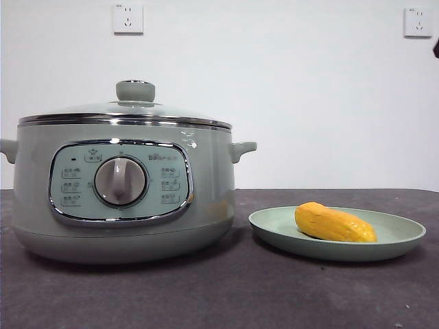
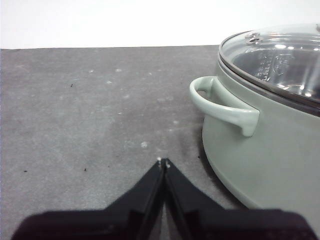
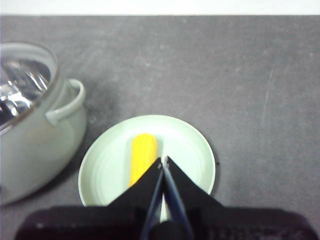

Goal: Take the corn out from the steamer,put the corn on the plate,close the lid

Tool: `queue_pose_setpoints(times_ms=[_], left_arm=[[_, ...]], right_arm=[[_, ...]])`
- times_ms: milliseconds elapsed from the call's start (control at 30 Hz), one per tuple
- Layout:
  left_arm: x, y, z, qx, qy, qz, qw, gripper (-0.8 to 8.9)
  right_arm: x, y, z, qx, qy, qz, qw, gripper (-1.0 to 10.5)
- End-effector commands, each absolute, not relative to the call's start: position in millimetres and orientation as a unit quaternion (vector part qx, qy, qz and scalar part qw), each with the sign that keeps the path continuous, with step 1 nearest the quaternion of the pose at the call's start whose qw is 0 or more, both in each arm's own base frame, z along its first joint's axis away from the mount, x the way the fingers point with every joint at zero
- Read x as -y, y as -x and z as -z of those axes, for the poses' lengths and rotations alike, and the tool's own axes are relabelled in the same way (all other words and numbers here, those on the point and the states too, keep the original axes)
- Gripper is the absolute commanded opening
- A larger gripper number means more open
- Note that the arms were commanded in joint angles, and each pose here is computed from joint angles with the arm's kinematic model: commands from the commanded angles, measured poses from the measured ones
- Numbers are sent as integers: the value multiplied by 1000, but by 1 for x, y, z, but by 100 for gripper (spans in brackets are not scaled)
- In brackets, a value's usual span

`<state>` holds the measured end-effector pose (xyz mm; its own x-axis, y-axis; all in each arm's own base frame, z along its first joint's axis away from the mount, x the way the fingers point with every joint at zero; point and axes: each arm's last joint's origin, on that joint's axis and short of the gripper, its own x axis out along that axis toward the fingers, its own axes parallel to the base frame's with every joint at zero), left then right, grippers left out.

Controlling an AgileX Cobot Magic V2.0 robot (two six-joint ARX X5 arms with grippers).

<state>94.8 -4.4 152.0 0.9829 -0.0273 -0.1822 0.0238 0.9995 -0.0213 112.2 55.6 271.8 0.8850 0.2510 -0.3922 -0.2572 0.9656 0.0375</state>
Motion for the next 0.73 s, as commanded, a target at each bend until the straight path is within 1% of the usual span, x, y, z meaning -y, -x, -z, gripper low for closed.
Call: queue_pose_setpoints(times_ms=[33, 133, 267, 333, 533, 600, 733], left_arm=[[4, -95, -148, -98, 11, 12, 995, -3], [4, -95, -148, -98, 11, 12, 995, -3], [4, -95, -148, -98, 11, 12, 995, -3], [4, -95, -148, -98, 11, 12, 995, -3], [4, -95, -148, -98, 11, 12, 995, -3], [4, -95, -148, -98, 11, 12, 995, -3], [4, -95, -148, -98, 11, 12, 995, -3]], right_arm=[[-49, -106, -272, -185, 34, -125, 974, 2], [-39, -103, -271, -154, 30, -106, 982, 2], [-27, -96, -260, -109, 21, -124, 986, 2], [-21, -93, -251, -86, 22, -125, 988, 2], [-12, -92, -214, -26, 21, -83, 996, 2], [-11, -92, -199, -21, 18, -78, 997, 2], [-11, -93, -176, -32, 13, -77, 996, 2]])
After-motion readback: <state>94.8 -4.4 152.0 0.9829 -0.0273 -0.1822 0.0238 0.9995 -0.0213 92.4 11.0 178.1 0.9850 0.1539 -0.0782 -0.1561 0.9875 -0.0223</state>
